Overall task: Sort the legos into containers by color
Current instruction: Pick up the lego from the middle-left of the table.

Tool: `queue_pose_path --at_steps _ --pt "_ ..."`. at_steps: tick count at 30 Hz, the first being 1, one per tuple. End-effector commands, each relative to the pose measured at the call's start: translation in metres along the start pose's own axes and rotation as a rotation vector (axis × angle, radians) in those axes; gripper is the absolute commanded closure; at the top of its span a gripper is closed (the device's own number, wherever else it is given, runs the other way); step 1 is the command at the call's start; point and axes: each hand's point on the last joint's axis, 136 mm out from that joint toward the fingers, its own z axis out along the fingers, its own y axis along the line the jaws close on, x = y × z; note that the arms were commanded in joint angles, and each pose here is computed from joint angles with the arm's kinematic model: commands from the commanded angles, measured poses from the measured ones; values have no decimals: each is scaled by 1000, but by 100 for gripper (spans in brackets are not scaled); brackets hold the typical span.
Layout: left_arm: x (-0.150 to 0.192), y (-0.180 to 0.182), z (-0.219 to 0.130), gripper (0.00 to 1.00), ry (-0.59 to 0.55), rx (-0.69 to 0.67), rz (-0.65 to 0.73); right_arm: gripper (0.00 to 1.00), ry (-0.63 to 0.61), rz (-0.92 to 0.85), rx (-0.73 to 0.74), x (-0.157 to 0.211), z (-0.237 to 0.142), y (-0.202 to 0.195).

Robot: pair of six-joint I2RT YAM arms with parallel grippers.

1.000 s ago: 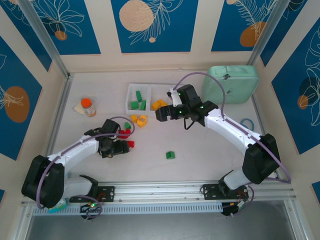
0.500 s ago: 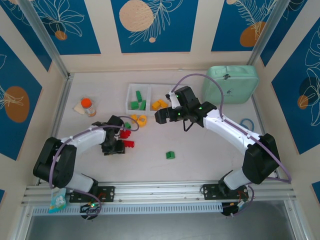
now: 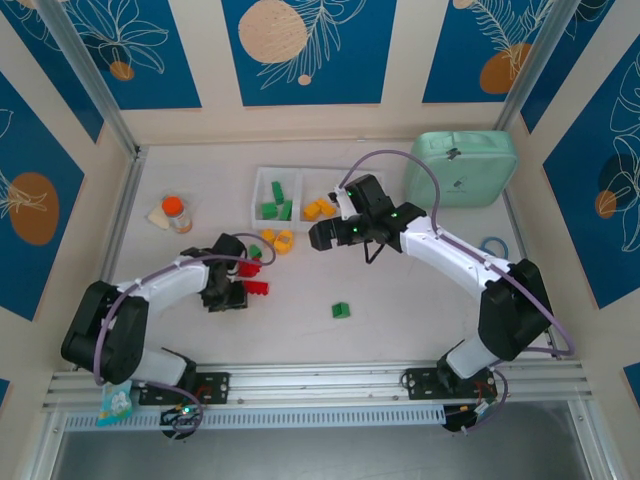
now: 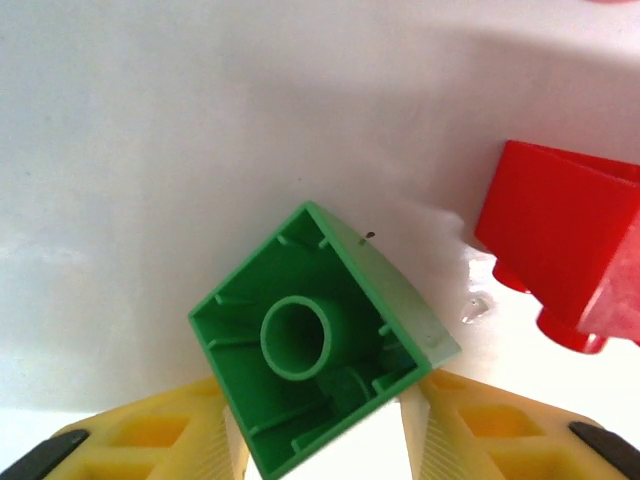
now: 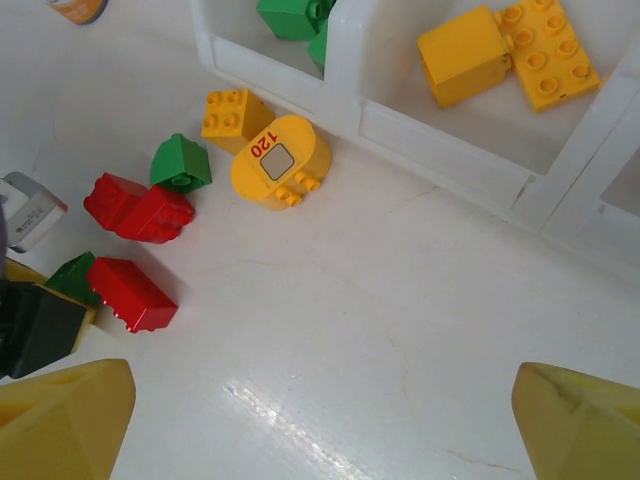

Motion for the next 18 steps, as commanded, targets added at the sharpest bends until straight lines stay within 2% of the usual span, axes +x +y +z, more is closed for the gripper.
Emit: queue_pose_path --at_steps 1,6,7,9,11,14,18 --pt "-21 -25 -3 58 -107 124 9 3 -6 -24 -14 -6 -2 9" --pt "-32 -18 -28 57 -229 120 -39 3 -9 -29 -5 -6 -4 8" --pt "-33 -18 -32 51 -246 126 -44 3 -7 -29 -4 -5 -4 8" --pt "-31 -16 -36 34 -258 128 -59 3 -4 -31 -2 -5 -3 8" --pt "-27 -9 -38 24 -250 97 -98 3 -4 -31 -3 -5 -4 8" --pt "-20 -1 -35 21 -233 75 -189 3 -5 -32 -10 -5 -3 9" --pt "-14 -4 -29 22 -223 119 -282 3 -4 -33 -16 -6 -1 12"
